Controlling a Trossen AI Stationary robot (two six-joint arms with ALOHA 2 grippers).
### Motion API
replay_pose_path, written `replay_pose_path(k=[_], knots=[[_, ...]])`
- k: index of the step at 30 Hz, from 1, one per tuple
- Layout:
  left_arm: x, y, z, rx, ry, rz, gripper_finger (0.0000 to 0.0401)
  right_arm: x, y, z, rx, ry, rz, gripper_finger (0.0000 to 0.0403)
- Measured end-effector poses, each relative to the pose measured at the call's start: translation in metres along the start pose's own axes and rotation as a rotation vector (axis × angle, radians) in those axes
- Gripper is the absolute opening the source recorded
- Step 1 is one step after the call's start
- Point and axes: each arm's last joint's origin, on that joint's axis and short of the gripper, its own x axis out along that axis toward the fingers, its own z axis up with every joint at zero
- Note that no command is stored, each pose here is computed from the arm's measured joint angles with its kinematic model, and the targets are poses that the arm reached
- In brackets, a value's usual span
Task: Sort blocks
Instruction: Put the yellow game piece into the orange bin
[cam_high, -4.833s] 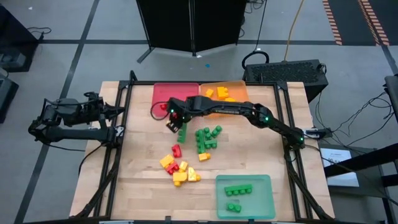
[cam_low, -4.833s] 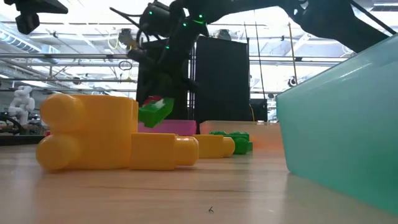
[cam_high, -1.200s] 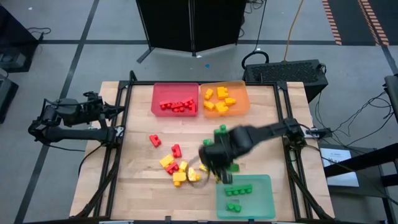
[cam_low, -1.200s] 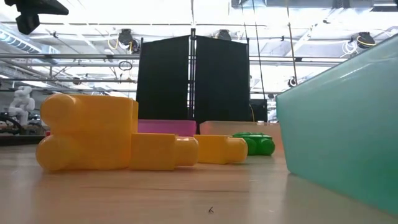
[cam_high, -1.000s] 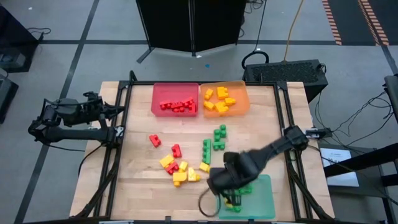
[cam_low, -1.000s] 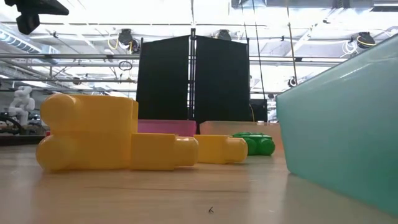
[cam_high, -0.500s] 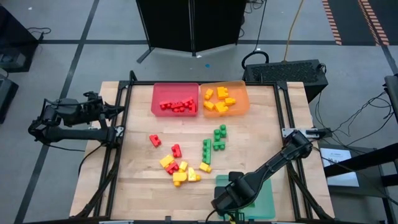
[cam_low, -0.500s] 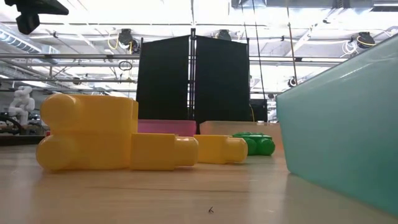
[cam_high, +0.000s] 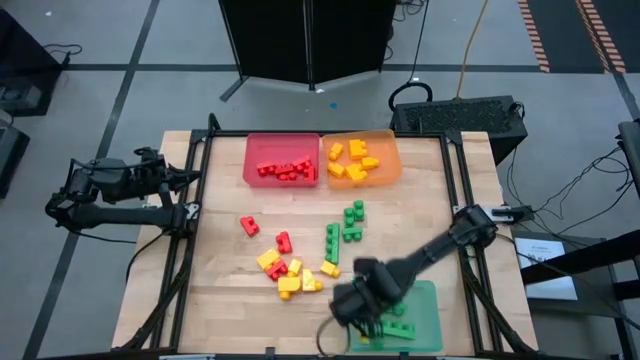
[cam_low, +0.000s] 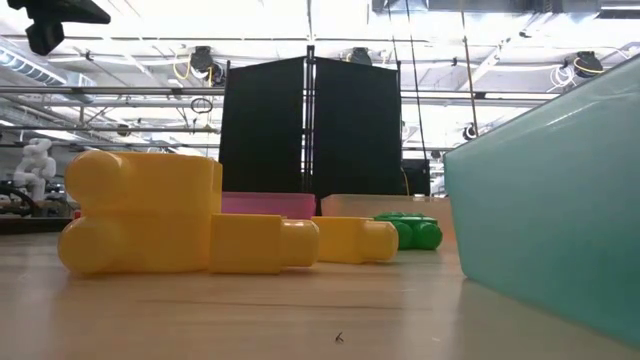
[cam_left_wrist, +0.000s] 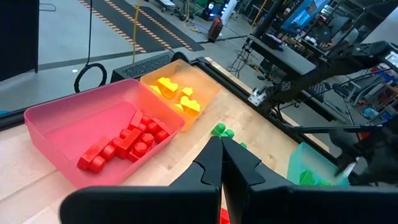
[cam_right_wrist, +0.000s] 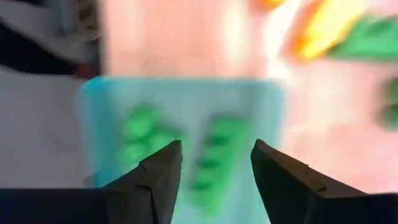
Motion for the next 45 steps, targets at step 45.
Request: replay_pose_path(k=[45], knots=[[0.0,0.003,-0.005,0.015,0.059,0.016,0.0002,0.11,-0.112,0.078,0.224,-0.041,0.009,0.0323]])
